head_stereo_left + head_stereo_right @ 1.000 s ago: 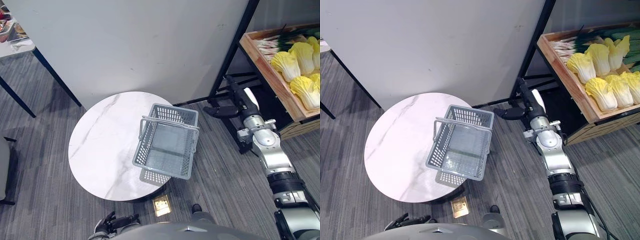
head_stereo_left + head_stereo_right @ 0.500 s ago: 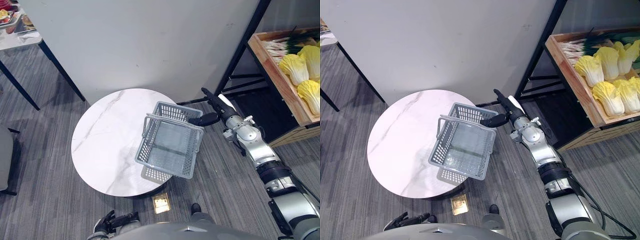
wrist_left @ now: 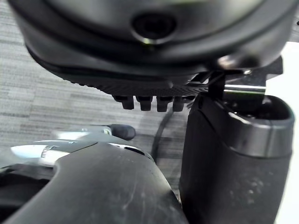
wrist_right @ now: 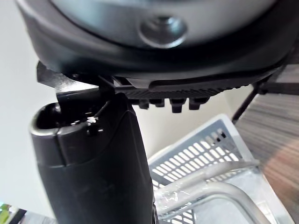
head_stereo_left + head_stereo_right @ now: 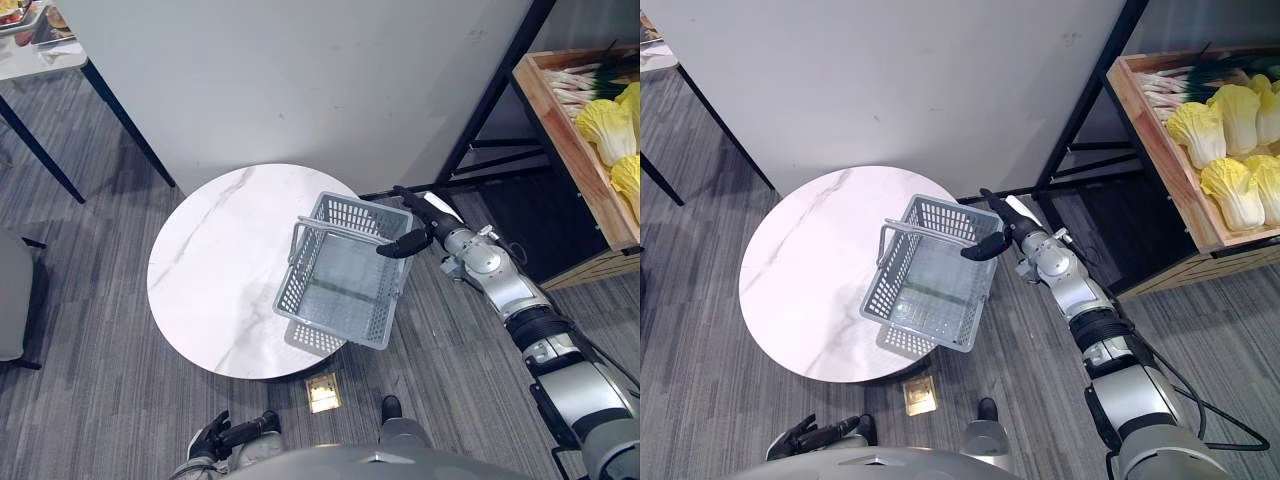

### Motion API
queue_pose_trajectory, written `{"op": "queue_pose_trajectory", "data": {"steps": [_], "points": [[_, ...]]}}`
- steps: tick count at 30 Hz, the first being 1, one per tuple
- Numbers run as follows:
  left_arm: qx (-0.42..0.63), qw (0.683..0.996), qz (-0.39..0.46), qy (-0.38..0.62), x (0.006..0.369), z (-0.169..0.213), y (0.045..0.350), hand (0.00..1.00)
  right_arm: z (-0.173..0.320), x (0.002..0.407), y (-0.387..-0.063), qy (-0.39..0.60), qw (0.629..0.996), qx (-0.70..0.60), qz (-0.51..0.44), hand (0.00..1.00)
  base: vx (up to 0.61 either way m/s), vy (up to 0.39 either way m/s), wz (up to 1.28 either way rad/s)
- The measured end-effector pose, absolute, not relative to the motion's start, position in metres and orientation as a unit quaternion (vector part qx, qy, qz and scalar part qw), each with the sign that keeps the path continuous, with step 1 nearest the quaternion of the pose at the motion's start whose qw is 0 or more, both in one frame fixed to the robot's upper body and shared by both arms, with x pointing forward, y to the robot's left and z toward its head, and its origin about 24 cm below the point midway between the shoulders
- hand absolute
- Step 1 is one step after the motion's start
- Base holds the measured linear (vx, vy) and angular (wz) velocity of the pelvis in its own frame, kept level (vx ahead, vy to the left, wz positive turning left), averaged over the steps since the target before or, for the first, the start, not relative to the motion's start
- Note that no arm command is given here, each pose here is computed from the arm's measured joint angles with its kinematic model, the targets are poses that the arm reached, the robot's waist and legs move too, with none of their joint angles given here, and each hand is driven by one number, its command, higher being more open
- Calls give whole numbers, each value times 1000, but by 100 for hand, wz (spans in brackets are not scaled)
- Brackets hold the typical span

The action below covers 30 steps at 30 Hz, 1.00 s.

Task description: Pick vegetable in the basket

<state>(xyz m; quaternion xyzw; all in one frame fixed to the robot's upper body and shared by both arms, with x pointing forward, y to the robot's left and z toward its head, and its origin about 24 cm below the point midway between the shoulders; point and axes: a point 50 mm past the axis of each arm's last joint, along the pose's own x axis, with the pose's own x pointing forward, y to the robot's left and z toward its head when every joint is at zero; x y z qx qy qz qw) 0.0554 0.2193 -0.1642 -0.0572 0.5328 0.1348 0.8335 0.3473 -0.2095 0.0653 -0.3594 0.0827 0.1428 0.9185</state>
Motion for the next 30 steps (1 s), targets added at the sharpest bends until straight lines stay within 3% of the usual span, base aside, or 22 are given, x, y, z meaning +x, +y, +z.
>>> {"op": "queue_pose_trajectory", "data": {"steps": [6,14,15,30], "points": [[-57,836,133,530,58,-164,219,100,51,346,-203,105,922,-343,148,100,0,0,0],[-51,841,124,524,63,-163,218,100,30,343,-207,153,888,-406,152,100,-3,1,1],[-51,842,124,523,64,-163,218,100,29,343,-208,157,886,-410,152,0,-6,2,5],[-46,846,117,517,70,-162,217,100,36,353,-196,138,869,-451,152,0,0,0,0]]}}
